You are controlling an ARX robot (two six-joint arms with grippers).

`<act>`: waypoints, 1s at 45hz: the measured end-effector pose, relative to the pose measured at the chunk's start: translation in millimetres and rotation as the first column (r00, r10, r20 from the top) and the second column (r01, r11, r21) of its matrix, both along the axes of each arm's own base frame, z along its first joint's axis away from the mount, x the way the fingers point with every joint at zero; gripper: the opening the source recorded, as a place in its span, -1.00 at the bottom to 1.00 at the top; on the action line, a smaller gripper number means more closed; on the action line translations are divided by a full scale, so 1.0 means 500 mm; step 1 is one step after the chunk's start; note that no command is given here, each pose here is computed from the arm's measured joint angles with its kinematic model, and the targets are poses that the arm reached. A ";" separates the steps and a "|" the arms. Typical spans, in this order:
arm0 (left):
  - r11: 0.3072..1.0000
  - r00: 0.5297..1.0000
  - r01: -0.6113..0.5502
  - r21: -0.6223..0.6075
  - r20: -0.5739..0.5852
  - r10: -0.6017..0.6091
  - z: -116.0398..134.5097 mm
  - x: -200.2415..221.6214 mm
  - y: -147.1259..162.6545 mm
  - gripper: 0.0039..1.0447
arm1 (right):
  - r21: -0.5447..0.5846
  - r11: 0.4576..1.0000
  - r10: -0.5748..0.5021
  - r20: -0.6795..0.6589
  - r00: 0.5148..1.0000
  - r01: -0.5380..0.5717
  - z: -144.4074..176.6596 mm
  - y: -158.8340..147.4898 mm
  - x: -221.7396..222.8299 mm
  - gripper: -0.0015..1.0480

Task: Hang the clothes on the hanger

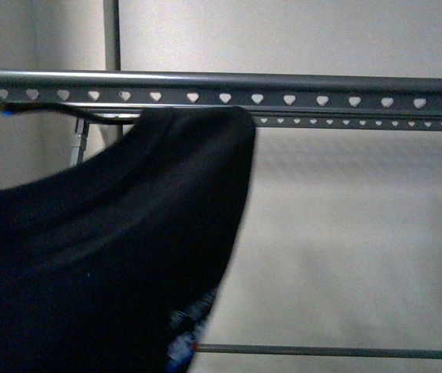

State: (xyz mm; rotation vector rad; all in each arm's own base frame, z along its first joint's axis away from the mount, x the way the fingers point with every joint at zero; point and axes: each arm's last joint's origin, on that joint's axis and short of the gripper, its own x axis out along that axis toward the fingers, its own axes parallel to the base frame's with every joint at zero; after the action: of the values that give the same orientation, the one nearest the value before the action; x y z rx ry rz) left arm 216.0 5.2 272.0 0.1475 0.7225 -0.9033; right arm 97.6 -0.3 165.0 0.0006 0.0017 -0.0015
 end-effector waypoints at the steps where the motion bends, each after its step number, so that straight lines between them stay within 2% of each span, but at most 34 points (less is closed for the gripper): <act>1: 0.998 0.997 0.057 0.027 0.046 -0.058 0.001 0.005 0.002 -0.90 | 0.000 1.000 0.000 0.000 1.000 0.000 0.000 0.000 0.000 0.86; 2: 0.995 0.992 0.089 0.052 0.080 -0.093 0.002 0.014 0.004 -0.90 | 0.000 1.000 0.000 0.000 1.000 0.000 0.000 0.000 0.000 0.86; 3: 0.982 0.973 0.145 0.123 0.162 -0.164 0.004 0.030 0.009 -0.90 | 0.000 1.000 0.000 0.000 1.000 0.000 0.000 0.000 0.000 0.86; 5: 0.969 0.955 0.175 0.175 0.211 -0.210 0.007 0.043 0.011 -0.91 | 0.000 1.000 0.000 0.000 1.000 0.000 0.000 0.000 0.000 0.86; 10: 0.915 0.855 0.240 0.325 0.375 -0.357 0.022 0.094 0.013 -0.92 | 0.000 1.000 0.000 0.000 1.000 0.000 0.000 0.000 0.000 0.86; 11: 0.889 0.809 0.253 0.381 0.421 -0.410 0.027 0.109 0.011 -0.92 | 0.000 1.000 0.000 0.000 1.000 0.000 0.000 0.000 0.000 0.85; 14: 0.853 0.732 0.261 0.452 0.483 -0.480 0.037 0.137 0.005 -0.92 | 0.000 1.000 0.000 0.000 1.000 0.000 0.000 0.000 0.000 0.86; 17: 0.800 0.591 0.260 0.541 0.566 -0.575 0.056 0.180 -0.018 -0.92 | 0.000 1.000 0.000 0.000 1.000 0.000 0.000 0.000 0.000 0.86; 20: 0.780 0.516 0.252 0.573 0.603 -0.609 0.071 0.204 -0.038 -0.92 | 0.000 1.000 0.000 0.000 1.000 0.000 0.000 0.000 0.000 0.85; 25: 0.765 0.427 0.234 0.599 0.644 -0.635 0.091 0.232 -0.069 -0.92 | 0.000 1.000 0.000 0.000 1.000 0.000 0.000 0.000 0.000 0.86; 28: 0.760 0.394 0.219 0.611 0.658 -0.642 0.098 0.242 -0.081 -0.92 | 0.000 1.000 0.000 0.000 1.000 0.000 0.000 0.000 0.000 0.86; 31: 0.756 0.325 0.179 0.630 0.687 -0.650 0.105 0.256 -0.104 -0.92 | 0.000 1.000 0.000 0.000 1.000 0.000 0.000 0.000 0.000 0.85; 34: 0.755 0.306 0.177 0.632 0.694 -0.652 0.106 0.259 -0.113 -0.92 | 0.000 1.000 0.000 0.000 1.000 0.000 0.000 0.000 0.000 0.86; 45: 0.754 0.312 0.167 0.635 0.692 -0.651 0.106 0.260 -0.109 -0.92 | 0.000 1.000 0.000 0.000 1.000 0.000 0.000 0.000 0.000 0.86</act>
State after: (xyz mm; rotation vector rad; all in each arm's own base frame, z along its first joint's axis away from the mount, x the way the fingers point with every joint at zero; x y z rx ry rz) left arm 346.2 -49.5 324.8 1.2491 -0.2055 -0.9709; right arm 97.6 -0.3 165.0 0.0006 0.0017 -0.0011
